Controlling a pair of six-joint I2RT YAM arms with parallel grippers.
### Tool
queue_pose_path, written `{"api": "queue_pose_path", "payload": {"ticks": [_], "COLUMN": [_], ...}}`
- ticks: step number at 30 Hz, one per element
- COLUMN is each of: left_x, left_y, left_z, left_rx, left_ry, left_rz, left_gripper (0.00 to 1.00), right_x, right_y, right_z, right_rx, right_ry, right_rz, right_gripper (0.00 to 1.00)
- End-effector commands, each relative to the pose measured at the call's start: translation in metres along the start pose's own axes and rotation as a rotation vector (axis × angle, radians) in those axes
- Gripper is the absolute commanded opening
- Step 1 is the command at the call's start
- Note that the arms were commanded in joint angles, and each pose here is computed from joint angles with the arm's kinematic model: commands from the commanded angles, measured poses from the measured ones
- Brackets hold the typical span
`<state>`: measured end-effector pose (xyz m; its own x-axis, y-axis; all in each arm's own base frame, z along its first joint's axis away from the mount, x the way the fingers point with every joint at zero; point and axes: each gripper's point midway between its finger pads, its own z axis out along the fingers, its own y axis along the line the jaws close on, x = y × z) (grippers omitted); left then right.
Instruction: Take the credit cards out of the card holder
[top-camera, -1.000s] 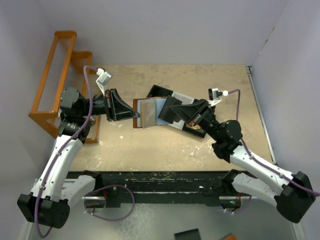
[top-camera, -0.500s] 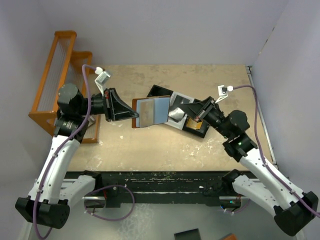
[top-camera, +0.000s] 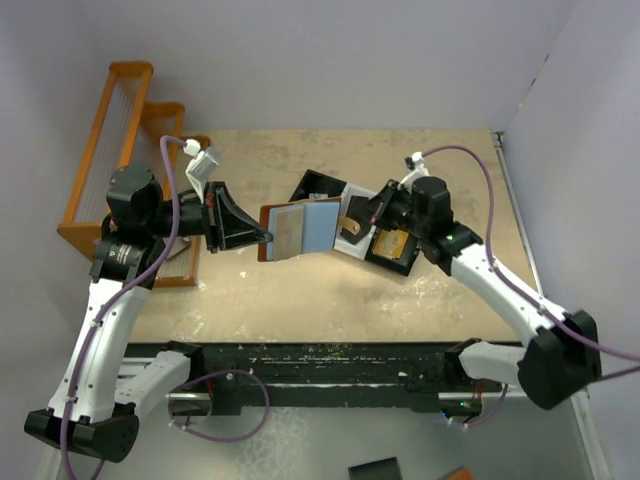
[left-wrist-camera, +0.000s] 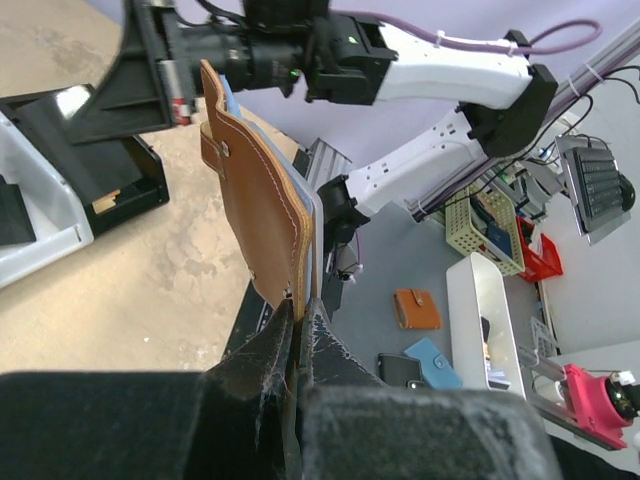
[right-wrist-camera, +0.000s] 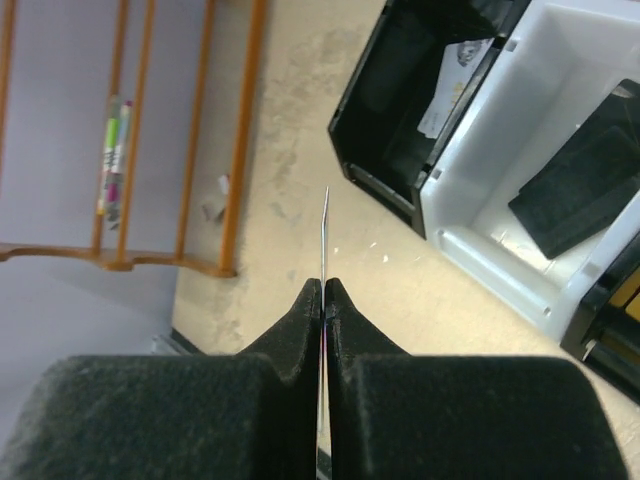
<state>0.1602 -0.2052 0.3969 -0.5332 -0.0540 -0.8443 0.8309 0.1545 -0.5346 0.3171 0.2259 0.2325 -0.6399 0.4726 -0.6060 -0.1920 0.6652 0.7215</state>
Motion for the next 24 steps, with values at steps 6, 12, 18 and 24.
{"api": "queue_pose_path", "payload": {"ticks": [6, 12, 18, 24], "left_x": [-0.010, -0.008, -0.006, -0.007], "left_y": [-0.021, -0.016, -0.009, -0.002], "left_z": [-0.006, -0.009, -0.014, -0.022], "left_rx": [0.009, -0.036, -0.106, -0.194], "left_ry": [-0.018, -0.007, 0.012, 0.032], "left_rz": [0.124, 0.185, 0.253, 0.340], "left_gripper": [0.00, 0.00, 0.00, 0.00], "right_x": [-0.015, -0.009, -0.007, -0.009], "right_y": [-0.029, -0.064, -0.081, -0.100], "right_z": [0.061, 0.081, 0.095, 0.100], "right_rx": [0.130, 0.232, 0.282, 0.333], "right_ry": [0.016, 0.029, 0.049, 0.055], "right_rz": [-0.084, -0.099, -0.121, -0.124], "right_gripper": [0.00, 0.00, 0.00, 0.00]}}
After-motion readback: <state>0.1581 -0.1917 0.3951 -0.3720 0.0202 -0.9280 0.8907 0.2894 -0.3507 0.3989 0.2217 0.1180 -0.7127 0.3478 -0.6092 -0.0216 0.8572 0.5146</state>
